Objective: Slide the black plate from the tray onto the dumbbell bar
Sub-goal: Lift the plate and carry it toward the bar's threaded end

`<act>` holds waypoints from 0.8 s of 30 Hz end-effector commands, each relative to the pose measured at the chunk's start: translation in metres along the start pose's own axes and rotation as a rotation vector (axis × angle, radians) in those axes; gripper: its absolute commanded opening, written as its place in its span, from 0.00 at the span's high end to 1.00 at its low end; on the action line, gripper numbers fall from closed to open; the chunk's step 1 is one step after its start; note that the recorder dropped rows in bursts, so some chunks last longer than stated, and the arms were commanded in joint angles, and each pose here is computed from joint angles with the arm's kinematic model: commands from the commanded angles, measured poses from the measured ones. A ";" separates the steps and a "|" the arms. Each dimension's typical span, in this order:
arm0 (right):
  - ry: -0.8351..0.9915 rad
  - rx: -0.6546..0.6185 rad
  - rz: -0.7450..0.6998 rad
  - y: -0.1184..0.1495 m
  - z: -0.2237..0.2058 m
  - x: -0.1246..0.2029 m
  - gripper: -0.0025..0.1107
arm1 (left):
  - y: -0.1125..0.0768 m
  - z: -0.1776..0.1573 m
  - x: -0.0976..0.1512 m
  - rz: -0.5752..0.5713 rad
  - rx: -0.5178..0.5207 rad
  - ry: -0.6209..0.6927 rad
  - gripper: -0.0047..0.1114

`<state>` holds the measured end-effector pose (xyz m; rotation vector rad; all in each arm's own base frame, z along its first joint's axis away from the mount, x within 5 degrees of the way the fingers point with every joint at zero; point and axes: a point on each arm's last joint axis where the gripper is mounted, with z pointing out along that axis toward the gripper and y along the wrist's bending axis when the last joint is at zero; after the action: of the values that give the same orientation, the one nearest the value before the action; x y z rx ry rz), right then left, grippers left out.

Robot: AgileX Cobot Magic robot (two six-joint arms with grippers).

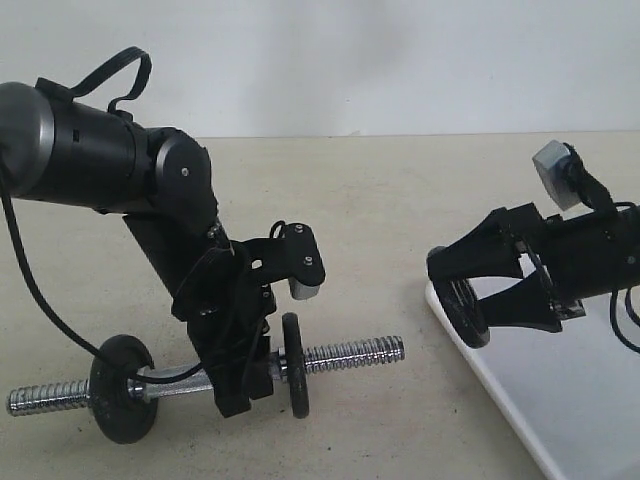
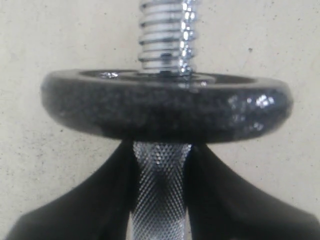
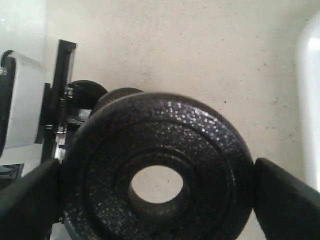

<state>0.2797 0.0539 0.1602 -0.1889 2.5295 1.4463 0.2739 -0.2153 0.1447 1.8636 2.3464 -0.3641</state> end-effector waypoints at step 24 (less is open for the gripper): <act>0.025 -0.141 -0.024 -0.005 0.029 0.001 0.98 | -0.010 -0.038 -0.008 0.013 -0.038 -0.083 0.92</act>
<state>0.2835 0.0702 0.1313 -0.2440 2.5148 1.5340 0.2688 -0.2113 0.1654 1.8700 2.3040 -0.3490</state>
